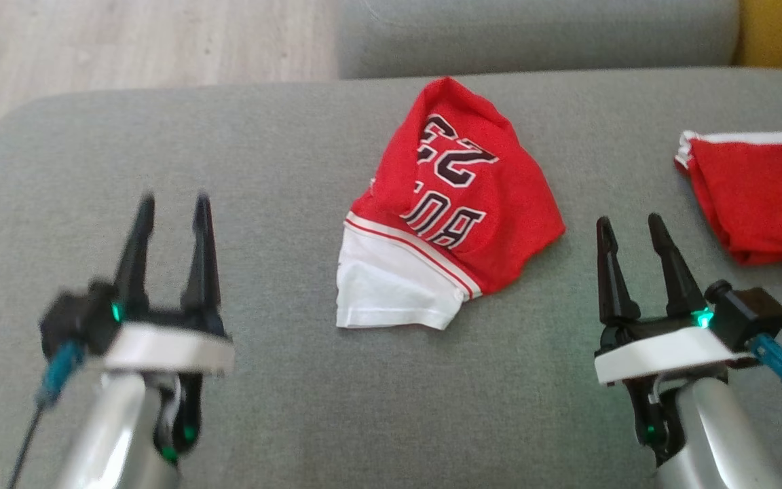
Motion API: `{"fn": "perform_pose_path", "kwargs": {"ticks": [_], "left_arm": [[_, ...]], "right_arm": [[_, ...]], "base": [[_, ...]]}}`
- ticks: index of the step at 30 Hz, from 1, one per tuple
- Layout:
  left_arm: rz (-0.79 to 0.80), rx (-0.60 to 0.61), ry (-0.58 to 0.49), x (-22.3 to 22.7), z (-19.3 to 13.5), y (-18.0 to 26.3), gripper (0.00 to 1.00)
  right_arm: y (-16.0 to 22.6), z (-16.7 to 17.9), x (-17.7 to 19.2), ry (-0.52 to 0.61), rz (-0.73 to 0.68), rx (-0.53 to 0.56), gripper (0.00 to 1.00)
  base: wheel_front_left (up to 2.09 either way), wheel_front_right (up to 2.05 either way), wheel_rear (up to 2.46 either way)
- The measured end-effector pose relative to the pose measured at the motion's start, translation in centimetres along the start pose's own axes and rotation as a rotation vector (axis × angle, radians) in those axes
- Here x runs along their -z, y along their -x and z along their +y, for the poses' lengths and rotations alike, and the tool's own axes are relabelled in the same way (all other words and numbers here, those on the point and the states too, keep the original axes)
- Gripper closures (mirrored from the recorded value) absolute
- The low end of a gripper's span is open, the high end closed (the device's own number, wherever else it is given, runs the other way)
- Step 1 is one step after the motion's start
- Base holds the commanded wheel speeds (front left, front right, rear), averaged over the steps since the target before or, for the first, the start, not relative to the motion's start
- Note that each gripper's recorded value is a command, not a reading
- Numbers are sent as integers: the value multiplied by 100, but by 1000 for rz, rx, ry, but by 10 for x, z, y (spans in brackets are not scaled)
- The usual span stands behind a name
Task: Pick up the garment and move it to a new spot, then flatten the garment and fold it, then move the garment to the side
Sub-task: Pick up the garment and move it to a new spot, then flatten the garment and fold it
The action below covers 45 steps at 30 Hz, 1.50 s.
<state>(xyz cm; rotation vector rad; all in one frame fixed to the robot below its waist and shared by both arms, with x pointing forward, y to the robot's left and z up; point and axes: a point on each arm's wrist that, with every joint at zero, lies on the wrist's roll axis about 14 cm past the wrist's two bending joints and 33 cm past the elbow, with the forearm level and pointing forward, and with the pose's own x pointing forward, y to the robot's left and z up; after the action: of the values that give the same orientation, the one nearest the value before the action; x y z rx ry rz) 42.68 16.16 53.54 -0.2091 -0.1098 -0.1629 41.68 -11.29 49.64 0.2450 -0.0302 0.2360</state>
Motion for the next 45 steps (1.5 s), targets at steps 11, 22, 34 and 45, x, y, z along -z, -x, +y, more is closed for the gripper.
{"fn": "perform_pose_path", "kwargs": {"ticks": [11,22,34,45], "left_arm": [[57,-13,52,26,-8,21,0],[523,159,83,129,-58,9,0],[768,236,138,183,-88,3,14],[478,77,133,135,-51,-31,100]], "right_arm": [[4,5,5,-2,16,-13,0],[3,-21,19,-5,49,56,0],[6,-49,18,3,48,131,0],[8,-46,7,8,19,124,0]], "base": [[0,0,0],[0,0,0],[0,0,0],[0,0,0]]}}
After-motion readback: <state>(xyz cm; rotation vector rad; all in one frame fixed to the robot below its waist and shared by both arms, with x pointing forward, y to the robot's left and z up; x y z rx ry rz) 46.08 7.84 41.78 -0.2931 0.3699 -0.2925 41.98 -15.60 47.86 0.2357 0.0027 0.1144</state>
